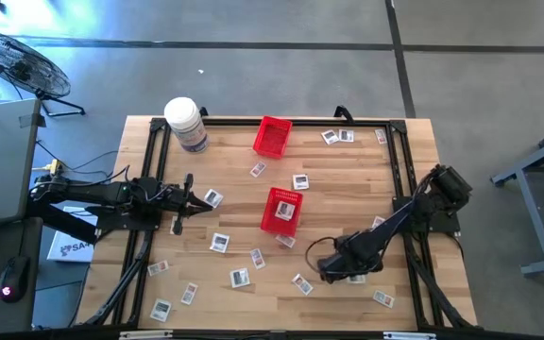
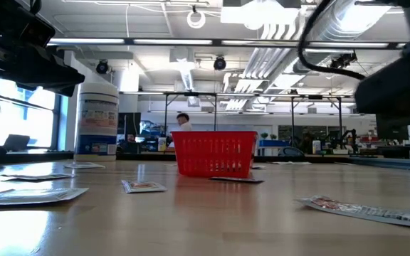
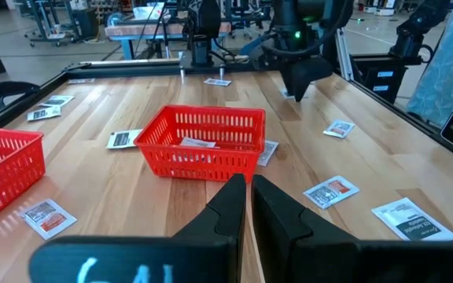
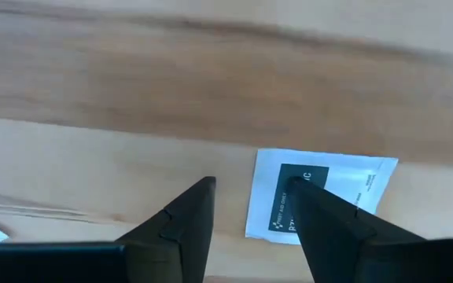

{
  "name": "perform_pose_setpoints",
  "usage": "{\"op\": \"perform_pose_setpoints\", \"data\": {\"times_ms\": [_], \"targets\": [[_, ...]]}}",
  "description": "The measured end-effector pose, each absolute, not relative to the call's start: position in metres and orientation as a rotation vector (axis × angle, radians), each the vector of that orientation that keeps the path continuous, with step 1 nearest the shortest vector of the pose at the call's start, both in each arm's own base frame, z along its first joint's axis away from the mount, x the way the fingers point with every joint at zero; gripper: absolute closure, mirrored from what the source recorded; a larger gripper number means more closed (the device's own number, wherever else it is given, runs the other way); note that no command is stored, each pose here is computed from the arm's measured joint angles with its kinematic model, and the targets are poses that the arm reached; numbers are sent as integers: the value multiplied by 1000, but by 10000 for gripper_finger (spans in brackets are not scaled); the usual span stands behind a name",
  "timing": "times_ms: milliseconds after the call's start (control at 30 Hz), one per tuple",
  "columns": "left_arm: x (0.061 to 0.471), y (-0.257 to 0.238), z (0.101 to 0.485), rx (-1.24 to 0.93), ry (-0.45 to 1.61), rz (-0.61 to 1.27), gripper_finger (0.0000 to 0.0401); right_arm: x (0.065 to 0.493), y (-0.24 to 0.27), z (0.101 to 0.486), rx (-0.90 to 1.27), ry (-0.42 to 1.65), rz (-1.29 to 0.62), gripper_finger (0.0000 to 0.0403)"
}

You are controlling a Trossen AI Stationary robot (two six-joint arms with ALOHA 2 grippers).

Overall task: Pick & Place First Aid Supplies
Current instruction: Put the white towelette pack into the bottom red bin

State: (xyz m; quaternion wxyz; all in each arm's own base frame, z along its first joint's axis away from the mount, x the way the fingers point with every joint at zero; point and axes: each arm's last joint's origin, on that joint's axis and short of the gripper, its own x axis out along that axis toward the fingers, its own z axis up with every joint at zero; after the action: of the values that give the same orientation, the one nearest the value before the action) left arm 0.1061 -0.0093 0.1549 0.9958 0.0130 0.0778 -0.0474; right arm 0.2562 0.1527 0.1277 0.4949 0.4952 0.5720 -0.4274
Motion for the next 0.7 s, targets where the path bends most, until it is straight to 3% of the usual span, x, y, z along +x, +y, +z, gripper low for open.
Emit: {"op": "perform_pose_setpoints", "data": {"times_ms": [400,700], "targets": [[106,-9,155,26,156,-95,380,279,125,137,994,1277,-933,248],[106,-9,155,26,156,-95,380,283,120,155,957,1287,-1048,257]]}}
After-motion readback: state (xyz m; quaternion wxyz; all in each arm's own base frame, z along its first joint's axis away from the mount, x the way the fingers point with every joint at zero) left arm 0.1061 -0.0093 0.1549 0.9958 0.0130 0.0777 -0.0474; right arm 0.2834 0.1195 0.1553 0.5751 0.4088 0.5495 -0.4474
